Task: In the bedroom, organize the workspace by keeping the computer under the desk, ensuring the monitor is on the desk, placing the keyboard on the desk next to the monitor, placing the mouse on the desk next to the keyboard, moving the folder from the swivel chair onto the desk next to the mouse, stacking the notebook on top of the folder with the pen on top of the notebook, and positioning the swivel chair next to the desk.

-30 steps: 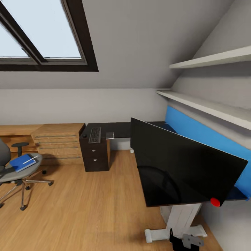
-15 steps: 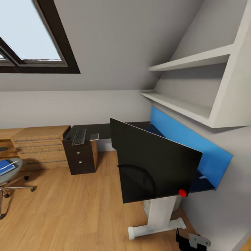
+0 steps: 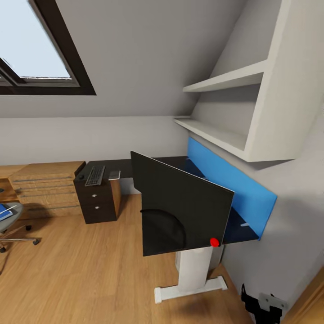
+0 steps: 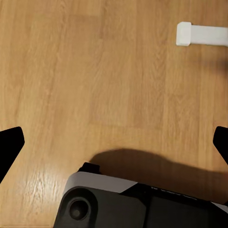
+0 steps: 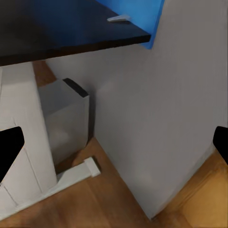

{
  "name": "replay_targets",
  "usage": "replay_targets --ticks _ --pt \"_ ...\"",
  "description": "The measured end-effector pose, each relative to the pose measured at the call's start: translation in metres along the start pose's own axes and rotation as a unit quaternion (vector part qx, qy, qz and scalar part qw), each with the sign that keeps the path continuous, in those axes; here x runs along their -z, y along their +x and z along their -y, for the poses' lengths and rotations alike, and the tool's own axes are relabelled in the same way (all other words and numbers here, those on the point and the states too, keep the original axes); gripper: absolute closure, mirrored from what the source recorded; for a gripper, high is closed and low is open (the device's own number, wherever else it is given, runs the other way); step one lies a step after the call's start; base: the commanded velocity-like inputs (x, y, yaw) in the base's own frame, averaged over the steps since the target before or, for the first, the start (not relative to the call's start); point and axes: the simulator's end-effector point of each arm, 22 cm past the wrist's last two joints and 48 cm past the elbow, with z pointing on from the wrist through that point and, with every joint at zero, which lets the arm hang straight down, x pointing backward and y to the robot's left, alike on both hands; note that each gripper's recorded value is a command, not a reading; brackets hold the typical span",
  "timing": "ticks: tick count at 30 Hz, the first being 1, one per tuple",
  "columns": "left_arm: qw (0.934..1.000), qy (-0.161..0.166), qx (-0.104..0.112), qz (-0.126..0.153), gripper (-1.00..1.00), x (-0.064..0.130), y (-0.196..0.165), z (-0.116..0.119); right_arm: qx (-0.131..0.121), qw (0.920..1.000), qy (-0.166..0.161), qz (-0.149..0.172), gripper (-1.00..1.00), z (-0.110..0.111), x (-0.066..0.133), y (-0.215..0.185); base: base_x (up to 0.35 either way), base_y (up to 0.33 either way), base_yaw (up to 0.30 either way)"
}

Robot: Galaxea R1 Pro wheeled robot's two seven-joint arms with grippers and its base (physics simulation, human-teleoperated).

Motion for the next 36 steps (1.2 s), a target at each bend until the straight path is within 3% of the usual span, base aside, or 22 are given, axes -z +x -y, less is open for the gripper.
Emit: replay_targets --ticks 8,9,11,16,18,27,30,36 --pt "1.0 -0.001 0.0 0.0 -1.0 0.0 0.0 -0.001 -0.005 0.9985 0.014 0.053 -1.0 0.03 -0.036 -0.064 -0.006 -0.018 0.0" --pt "1.0 -0.001 0.0 0.0 -1.0 0.0 0.0 -0.001 -0.008 0.9983 0.012 0.056 -1.0 0.031 -0.055 -0.09 -0.001 -0.003 0.0" --pt "1.0 -0.001 0.0 0.001 -1.0 0.0 0.0 -0.001 -0.012 0.9981 0.004 0.059 -1.0 0.024 -0.072 -0.118 -0.001 -0.002 0.0" --pt "1.0 -0.002 0.0 0.001 -1.0 0.0 0.0 -0.002 -0.023 0.9976 -0.006 0.065 -1.0 0.014 -0.093 -0.158 0.036 -0.001 0.0" --pt "1.0 -0.001 0.0 0.001 -1.0 0.0 0.0 -0.001 -0.036 0.9961 -0.005 0.081 -1.0 0.016 -0.112 -0.203 0.216 -0.003 0.0" --pt "1.0 0.0 -0.001 0.0 -1.0 0.0 0.001 0.0 -0.034 0.9959 -0.022 0.08 -1.0 0.004 -0.117 -0.212 0.184 -0.032 0.0" --pt "1.0 0.005 -0.006 0.0 -1.0 0.001 0.002 0.004 -0.029 0.9946 -0.06 0.079 -1.0 -0.013 -0.115 -0.211 0.215 -0.036 0.0" --pt "0.9999 0.006 -0.008 0.0 -1.0 0.001 0.002 0.006 -0.025 0.9934 -0.08 0.079 -1.0 -0.022 -0.114 -0.211 0.11 -0.023 0.0"
